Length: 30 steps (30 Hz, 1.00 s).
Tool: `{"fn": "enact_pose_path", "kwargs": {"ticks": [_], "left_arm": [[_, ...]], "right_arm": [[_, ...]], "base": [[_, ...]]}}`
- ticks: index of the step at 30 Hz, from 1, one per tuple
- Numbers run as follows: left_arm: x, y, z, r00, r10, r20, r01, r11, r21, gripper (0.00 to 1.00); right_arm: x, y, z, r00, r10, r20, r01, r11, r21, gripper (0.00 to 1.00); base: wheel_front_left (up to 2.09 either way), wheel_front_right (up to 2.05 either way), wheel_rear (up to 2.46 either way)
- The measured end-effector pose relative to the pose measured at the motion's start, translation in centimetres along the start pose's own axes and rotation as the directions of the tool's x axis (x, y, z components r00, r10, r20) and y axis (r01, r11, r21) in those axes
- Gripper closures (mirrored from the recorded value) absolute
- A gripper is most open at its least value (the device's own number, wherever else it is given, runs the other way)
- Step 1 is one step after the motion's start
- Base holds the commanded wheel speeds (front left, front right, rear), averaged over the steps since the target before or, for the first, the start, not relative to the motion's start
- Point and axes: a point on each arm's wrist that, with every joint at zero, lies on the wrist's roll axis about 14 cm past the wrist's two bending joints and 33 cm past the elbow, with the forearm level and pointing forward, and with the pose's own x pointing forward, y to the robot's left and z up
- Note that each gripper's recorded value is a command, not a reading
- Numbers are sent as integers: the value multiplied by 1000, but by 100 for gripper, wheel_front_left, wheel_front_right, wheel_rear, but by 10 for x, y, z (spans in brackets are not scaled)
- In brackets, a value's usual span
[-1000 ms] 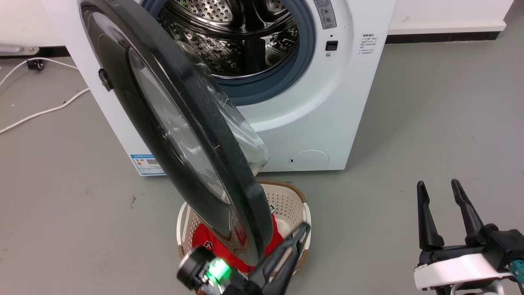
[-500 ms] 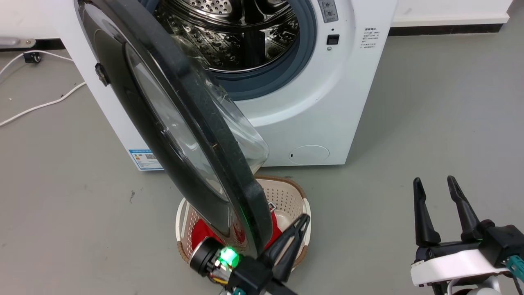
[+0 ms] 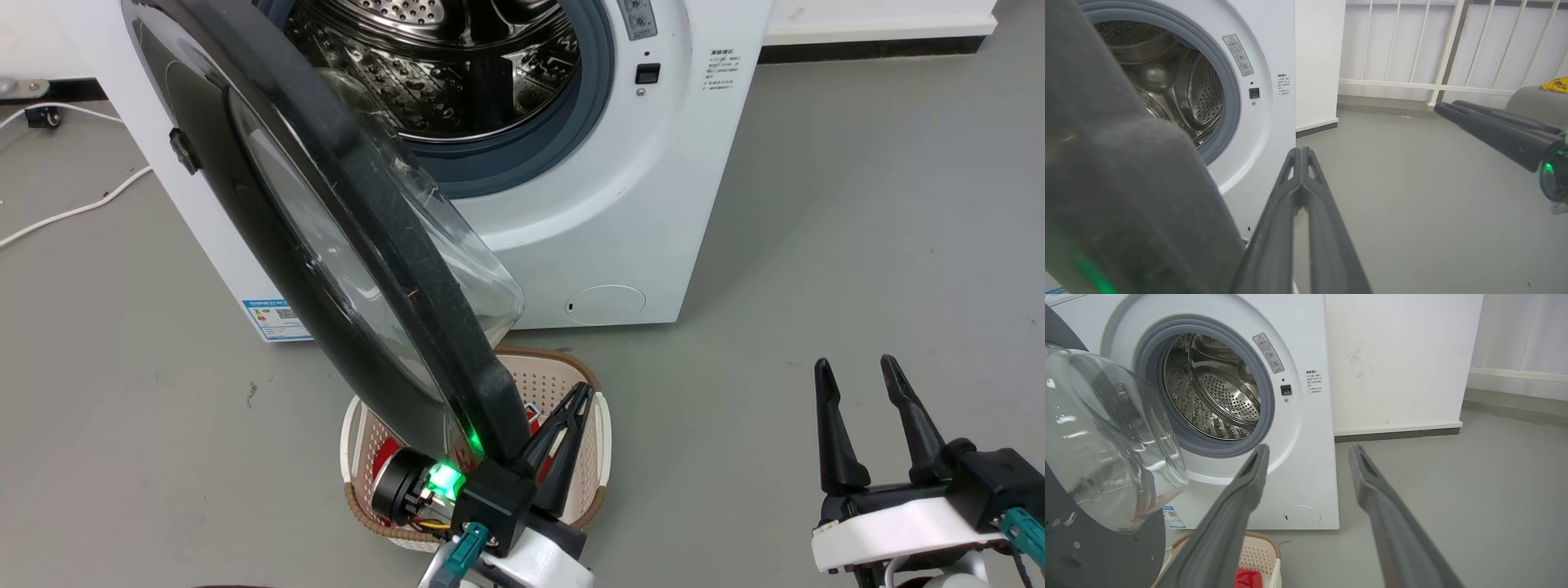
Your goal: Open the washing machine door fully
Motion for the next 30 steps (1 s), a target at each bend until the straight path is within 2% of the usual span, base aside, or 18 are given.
{"fn": "enact_pose_path", "kwargs": {"ticks": [15,30], "left_arm": [[-16,19,-2,994,111,-12,-111,994,-13,100],[-72,45,-6,961,274,-44,-275,962,-1,100]], "right_arm": [[1,10,-1,1000,27,0,-27,999,27,0],[-1,29,-1,997,83,1,-83,996,40,0]], "base": [[0,0,0],[0,0,0]]}}
